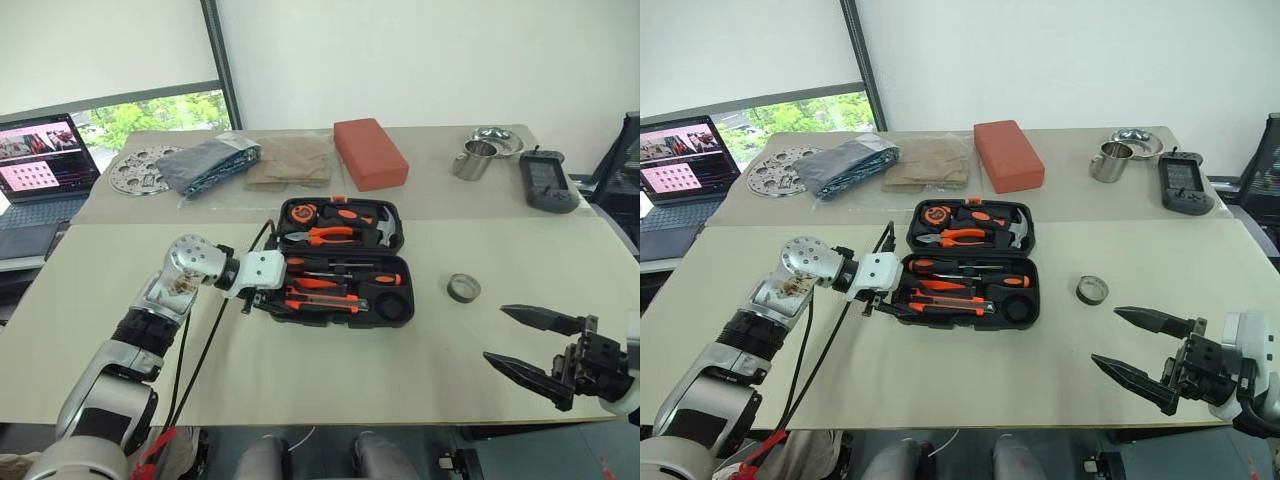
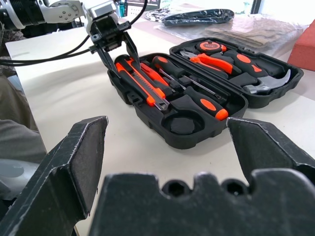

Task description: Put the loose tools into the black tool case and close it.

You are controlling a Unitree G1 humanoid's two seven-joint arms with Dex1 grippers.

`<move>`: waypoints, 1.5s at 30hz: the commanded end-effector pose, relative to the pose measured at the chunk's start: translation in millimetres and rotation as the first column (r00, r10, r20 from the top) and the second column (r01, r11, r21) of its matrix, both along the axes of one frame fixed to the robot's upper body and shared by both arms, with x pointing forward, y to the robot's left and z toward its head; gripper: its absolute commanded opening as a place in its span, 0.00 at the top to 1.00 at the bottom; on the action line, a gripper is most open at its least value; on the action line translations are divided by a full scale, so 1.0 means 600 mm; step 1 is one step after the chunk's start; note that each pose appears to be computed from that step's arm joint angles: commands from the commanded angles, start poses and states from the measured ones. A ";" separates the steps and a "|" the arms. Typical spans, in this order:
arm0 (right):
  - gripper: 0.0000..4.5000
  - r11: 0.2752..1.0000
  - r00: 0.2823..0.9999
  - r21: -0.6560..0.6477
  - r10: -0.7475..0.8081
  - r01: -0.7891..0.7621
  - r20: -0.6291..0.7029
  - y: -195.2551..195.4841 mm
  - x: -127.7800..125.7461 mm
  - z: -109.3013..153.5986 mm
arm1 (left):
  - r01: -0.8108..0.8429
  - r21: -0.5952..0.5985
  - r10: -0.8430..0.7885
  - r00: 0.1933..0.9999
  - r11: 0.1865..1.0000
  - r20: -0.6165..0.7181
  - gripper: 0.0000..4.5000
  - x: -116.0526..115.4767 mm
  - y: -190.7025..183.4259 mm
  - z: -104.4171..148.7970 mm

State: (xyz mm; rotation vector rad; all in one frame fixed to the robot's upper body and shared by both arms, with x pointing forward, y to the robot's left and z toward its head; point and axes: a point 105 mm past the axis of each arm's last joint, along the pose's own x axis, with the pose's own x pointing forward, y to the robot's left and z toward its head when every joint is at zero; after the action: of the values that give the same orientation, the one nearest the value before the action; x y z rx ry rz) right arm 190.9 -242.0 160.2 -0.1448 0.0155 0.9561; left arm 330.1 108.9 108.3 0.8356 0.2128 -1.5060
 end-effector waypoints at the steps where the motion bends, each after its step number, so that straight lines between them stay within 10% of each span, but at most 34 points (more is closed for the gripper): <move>1: 0.00 1.000 0.998 -0.024 0.008 -0.007 0.062 0.002 -0.004 0.018 | 0.040 0.023 -0.040 0.999 0.999 0.028 0.60 -0.007 -0.006 0.011; 6: 0.00 1.000 0.998 -0.029 0.012 -0.010 0.061 0.002 -0.002 0.017 | 0.013 -0.015 -0.013 0.999 1.000 0.037 0.60 -0.001 -0.011 0.018; 7: 0.00 0.999 0.998 -0.032 0.013 -0.011 0.060 0.002 -0.002 0.016 | 0.009 -0.030 -0.008 0.999 1.000 0.041 0.38 0.001 -0.013 0.021; 12: 0.00 0.999 0.998 -0.036 0.013 -0.011 0.058 0.001 0.000 0.015 | -0.010 -0.108 0.020 0.995 0.994 0.095 0.02 0.014 -0.027 0.040; 23: 0.00 0.999 0.998 -0.045 0.010 -0.007 0.059 0.000 0.004 0.013 | 0.032 -0.362 0.004 0.995 0.932 0.097 0.02 0.017 -0.054 0.118; 36: 0.00 0.999 0.998 -0.043 0.004 -0.001 0.066 0.000 0.005 0.015 | 0.033 -0.382 -0.057 0.997 0.924 -0.051 1.00 0.025 -0.087 0.047; 45: 0.00 0.999 0.998 -0.045 0.004 -0.001 0.063 0.001 0.002 0.015 | 0.075 -0.343 -0.106 0.992 0.937 -0.073 1.00 0.017 -0.096 0.015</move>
State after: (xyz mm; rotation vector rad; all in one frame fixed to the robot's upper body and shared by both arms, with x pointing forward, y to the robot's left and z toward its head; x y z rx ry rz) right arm 193.7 -243.4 158.9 -0.1780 0.0251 0.9482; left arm 339.9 54.5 110.1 0.4588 0.0137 -1.5946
